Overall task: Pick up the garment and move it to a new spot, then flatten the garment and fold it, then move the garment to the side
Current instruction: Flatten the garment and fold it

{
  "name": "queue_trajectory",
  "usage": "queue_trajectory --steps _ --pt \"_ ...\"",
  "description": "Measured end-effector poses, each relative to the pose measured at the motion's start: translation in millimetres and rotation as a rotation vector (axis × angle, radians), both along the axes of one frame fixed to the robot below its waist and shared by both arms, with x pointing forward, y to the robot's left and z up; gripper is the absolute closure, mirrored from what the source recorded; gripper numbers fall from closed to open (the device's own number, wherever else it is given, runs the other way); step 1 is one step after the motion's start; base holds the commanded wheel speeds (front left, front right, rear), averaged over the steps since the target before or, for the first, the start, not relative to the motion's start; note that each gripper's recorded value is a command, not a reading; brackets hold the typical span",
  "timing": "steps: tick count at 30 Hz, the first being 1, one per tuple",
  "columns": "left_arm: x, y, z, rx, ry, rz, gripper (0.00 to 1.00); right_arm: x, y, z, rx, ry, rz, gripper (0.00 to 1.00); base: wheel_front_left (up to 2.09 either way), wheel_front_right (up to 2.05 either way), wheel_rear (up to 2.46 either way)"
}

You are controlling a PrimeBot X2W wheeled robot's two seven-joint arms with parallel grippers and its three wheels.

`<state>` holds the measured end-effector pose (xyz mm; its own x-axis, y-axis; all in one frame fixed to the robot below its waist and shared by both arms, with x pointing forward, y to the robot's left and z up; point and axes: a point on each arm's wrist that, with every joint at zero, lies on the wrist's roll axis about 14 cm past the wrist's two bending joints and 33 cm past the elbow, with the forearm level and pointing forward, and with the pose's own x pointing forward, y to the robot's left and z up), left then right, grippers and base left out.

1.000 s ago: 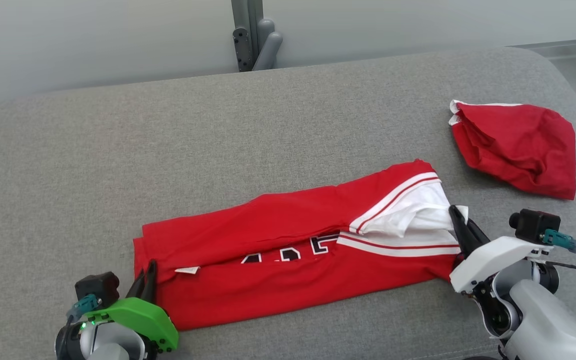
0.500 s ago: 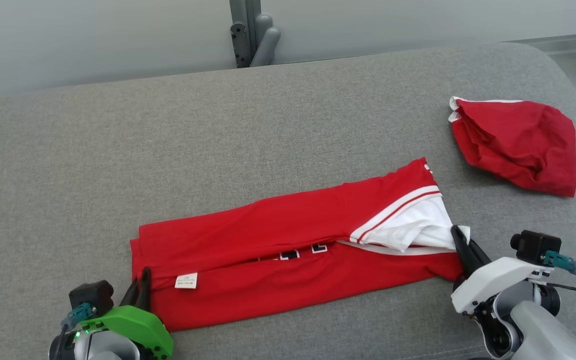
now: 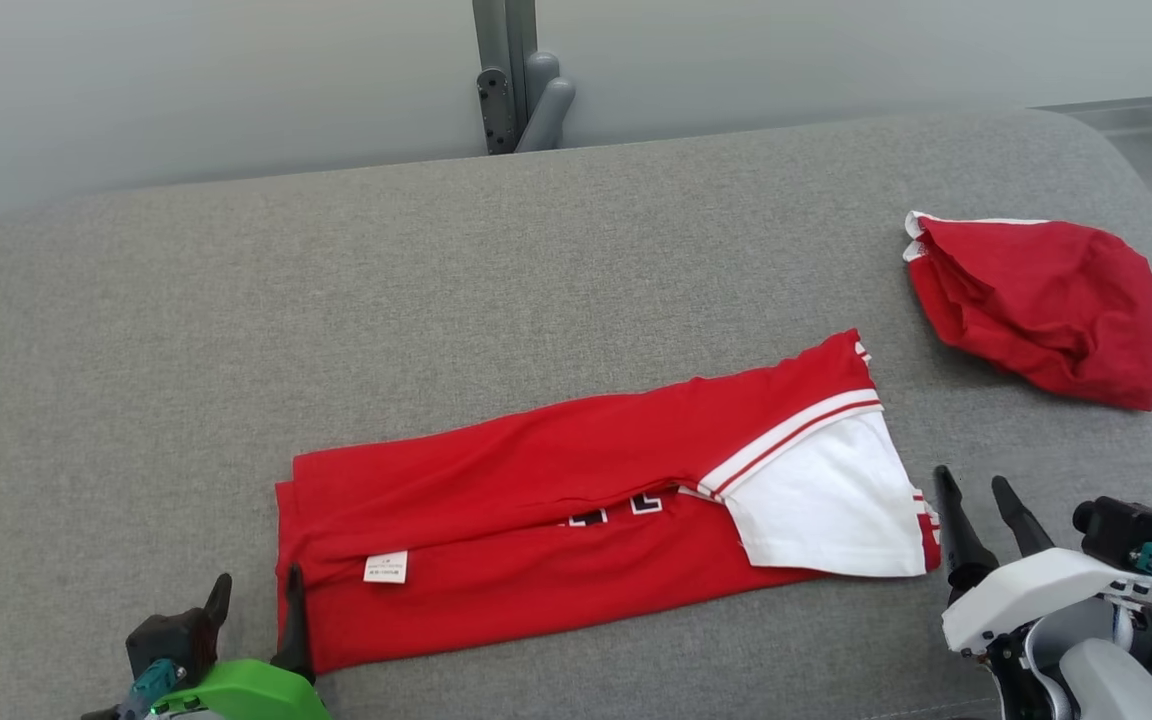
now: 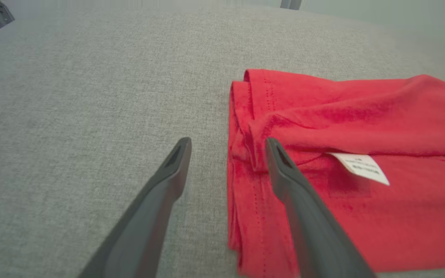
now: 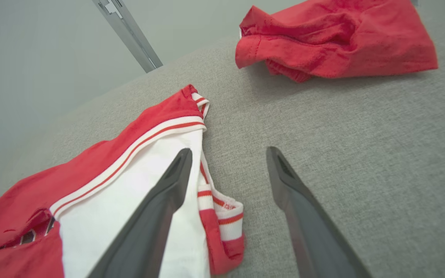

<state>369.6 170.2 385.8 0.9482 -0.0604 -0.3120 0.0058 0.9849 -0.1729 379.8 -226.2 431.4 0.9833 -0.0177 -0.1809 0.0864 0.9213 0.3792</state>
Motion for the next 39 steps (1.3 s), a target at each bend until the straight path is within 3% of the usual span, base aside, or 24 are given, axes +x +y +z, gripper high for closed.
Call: queue_trajectory --steps 6,13,20,33,34,35,36,39 --pt "0 -2 16 0.029 -0.064 -0.01 0.0 3 19 -10 -0.024 0.035 0.057 0.0 0.0 0.0 0.0" --pt "5 1 25 0.056 -0.098 -0.012 0.0 39 33 -13 -0.079 0.059 0.123 0.0 0.0 0.0 0.0" --pt "0 12 22 0.056 -0.089 0.019 0.0 50 44 -42 -0.107 0.182 0.169 0.0 0.0 0.0 0.0" --pt "-4 20 19 0.046 -0.077 0.05 0.0 50 72 -62 -0.057 0.267 0.241 0.0 0.0 0.0 0.0" --pt "-4 19 19 0.045 -0.078 0.049 0.0 49 73 -62 -0.055 0.27 0.246 0.51 0.0 0.0 0.0" --pt "-4 19 19 0.044 -0.079 0.047 0.0 48 74 -63 -0.053 0.276 0.25 0.86 0.0 0.0 0.0" --pt "-3 18 20 0.042 -0.08 0.045 0.0 47 74 -63 -0.055 0.28 0.254 1.0 0.0 0.0 0.0" --pt "-3 15 21 0.037 -0.085 0.038 0.0 44 74 -64 -0.049 0.284 0.255 1.0 0.0 0.0 0.0"
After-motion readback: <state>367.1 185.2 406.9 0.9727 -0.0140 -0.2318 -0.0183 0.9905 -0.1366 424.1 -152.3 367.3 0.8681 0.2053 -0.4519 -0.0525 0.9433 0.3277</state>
